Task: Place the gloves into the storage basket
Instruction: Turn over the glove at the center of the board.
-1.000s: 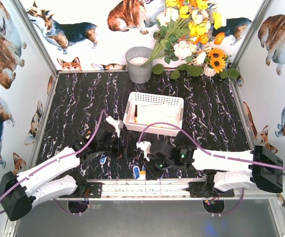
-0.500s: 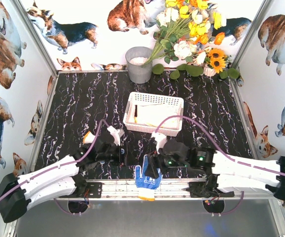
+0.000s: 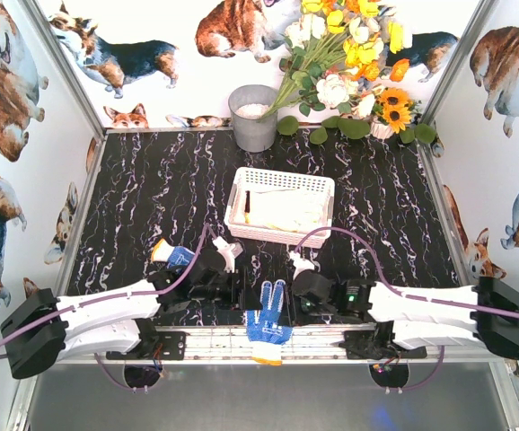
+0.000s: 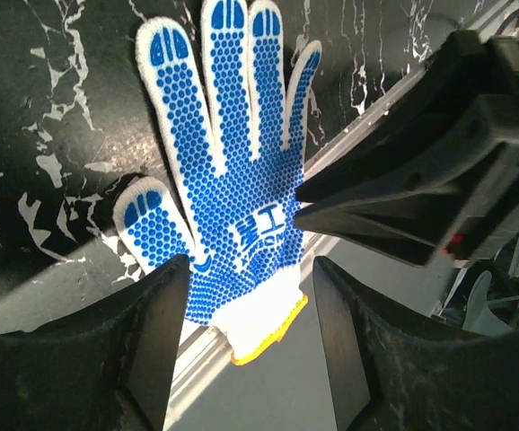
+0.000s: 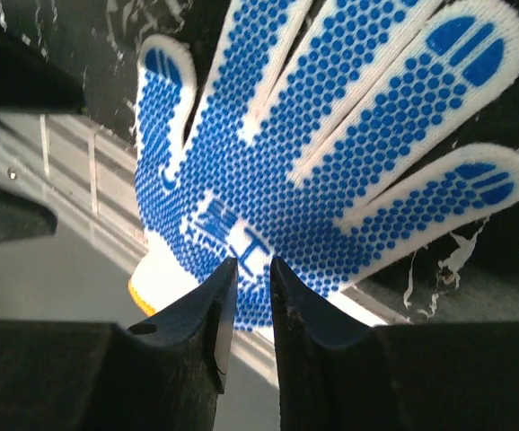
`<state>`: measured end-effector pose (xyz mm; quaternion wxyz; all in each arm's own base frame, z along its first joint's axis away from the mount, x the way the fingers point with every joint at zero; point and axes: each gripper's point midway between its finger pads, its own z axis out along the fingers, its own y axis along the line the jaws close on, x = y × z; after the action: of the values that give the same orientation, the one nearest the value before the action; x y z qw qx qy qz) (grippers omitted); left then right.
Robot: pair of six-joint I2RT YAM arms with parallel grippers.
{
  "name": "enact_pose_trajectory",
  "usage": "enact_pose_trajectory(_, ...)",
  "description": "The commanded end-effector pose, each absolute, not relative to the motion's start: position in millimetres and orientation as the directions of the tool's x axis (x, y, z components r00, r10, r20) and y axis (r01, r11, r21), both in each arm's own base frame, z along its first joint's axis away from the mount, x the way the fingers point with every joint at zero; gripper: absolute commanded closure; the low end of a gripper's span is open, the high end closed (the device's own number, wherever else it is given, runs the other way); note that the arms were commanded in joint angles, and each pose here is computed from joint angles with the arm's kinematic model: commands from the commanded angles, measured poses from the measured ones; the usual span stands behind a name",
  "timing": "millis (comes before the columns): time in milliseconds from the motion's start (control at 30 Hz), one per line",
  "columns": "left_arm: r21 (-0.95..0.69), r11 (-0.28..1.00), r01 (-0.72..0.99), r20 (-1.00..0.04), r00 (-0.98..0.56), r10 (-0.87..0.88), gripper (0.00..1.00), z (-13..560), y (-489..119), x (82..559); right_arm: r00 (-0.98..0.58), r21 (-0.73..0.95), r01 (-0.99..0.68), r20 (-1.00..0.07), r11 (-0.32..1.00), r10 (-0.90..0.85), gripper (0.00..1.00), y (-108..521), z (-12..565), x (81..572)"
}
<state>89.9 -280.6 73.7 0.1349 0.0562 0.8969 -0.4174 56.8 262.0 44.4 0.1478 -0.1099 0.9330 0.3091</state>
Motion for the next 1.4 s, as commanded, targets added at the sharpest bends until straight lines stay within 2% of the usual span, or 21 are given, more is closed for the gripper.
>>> enact_pose_trajectory(0, -0.769, 0.585, 0.258, -0.334, -0.942, -0.024, 0.49, 89, -296, 97, -0.925, 0.581, -0.218, -0.379, 0.784, 0.024, 0.77, 281, 49, 80)
enact_pose_trajectory(133, -0.753, 0.607, 0.254, -0.309, -0.951, 0.016, 0.5, 77, -296, 92, -0.913, 0.518, -0.169, -0.402, 0.838, 0.065, 0.78, 271, 25, 91)
enact_pose_trajectory(333, -0.704, 0.653, 0.281, -0.348, -0.937, 0.027, 0.5, 72, -290, 99, -0.869, 0.415, -0.164, -0.491, 0.895, 0.069, 0.79, 255, 17, 116)
enact_pose_trajectory(633, -0.681, 0.689, 0.25, -0.371, -0.928, -0.029, 0.55, 61, -290, 114, -0.851, 0.405, -0.152, -0.518, 0.902, 0.089, 0.79, 249, 18, 147)
enact_pose_trajectory(933, -0.595, 0.763, 0.254, -0.443, -0.895, -0.047, 0.5, 63, -281, 134, -0.834, 0.381, -0.184, -0.548, 0.906, 0.061, 0.77, 258, 14, 169)
enact_pose_trajectory(1200, -0.492, 0.855, 0.161, -0.496, -0.86, -0.123, 0.43, 76, -230, 159, -0.834, 0.412, -0.215, -0.55, 0.885, 0.054, 0.75, 277, 18, 177)
enact_pose_trajectory(1367, -0.422, 0.905, -0.043, -0.502, -0.821, -0.273, 0.39, 79, -157, 187, -0.832, 0.481, -0.293, -0.554, 0.826, 0.028, 0.61, 294, 49, 170)
